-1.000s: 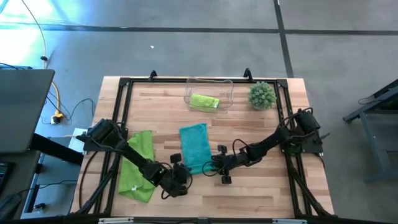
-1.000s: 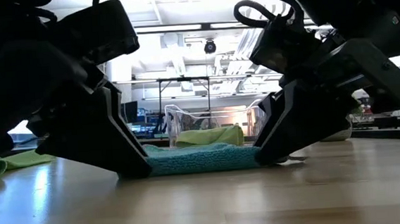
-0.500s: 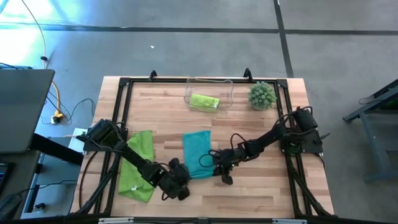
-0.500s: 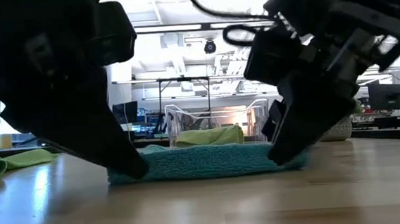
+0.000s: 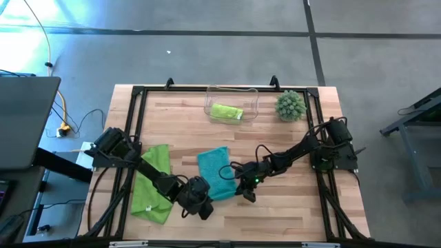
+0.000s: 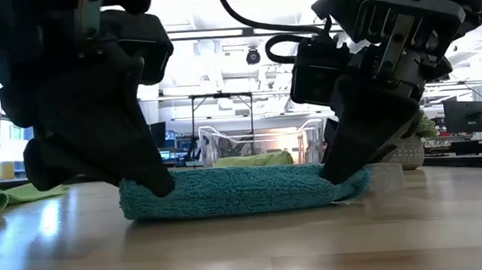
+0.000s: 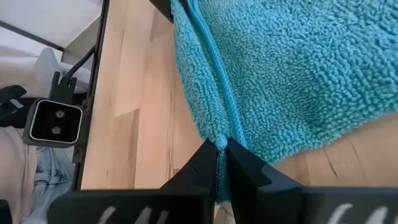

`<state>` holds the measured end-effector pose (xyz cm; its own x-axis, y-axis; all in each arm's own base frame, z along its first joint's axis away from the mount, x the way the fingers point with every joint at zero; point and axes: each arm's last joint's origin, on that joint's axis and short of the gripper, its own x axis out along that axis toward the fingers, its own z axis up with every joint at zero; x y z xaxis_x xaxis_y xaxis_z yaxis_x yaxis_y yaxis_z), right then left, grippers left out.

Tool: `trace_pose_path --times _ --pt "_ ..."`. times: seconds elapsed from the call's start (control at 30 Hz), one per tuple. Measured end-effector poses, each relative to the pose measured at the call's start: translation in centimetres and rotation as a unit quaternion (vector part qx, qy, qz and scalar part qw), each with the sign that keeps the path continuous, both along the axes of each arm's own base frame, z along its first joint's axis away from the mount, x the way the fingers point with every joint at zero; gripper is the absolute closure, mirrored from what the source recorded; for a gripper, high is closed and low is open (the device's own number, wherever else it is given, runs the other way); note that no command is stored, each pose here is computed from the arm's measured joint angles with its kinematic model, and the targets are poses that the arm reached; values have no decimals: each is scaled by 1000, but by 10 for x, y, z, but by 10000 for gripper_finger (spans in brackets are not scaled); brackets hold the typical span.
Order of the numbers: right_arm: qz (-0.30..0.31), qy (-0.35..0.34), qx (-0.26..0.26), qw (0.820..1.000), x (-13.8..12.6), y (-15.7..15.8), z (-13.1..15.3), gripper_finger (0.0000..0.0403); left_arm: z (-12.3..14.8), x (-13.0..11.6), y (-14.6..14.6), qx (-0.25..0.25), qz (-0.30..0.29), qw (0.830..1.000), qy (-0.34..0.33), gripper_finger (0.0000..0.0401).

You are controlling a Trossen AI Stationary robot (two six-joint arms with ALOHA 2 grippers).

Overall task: Roll microfiber towels into tight, uniform cylinder then place into a basket
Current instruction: Roll the blue microfiber cloth

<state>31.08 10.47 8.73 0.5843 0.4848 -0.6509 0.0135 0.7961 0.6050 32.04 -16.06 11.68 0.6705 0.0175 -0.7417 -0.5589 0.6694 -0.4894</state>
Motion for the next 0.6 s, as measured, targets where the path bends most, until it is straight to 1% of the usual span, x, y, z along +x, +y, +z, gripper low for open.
trace_pose_path --times 0.1,0.17,0.3,0.4,0.47,0.6 --pt "-8 6 7 1000 0 0 0 389 -1 0 3 -9 17 1000 7 387" --pt "-8 6 8 1000 0 0 0 389 -2 -1 4 -5 21 1000 13 387" --pt "-10 5 6 1000 0 0 0 389 -5 -4 9 -6 56 998 42 387" --pt "10 -5 -11 1000 0 0 0 385 -7 -6 13 -2 71 996 61 387" --pt "37 -19 -30 999 -2 1 1 372 -8 -6 14 -4 67 996 65 387" --pt "72 -33 -58 995 -6 -2 12 325 -8 -5 16 -1 58 996 70 387"
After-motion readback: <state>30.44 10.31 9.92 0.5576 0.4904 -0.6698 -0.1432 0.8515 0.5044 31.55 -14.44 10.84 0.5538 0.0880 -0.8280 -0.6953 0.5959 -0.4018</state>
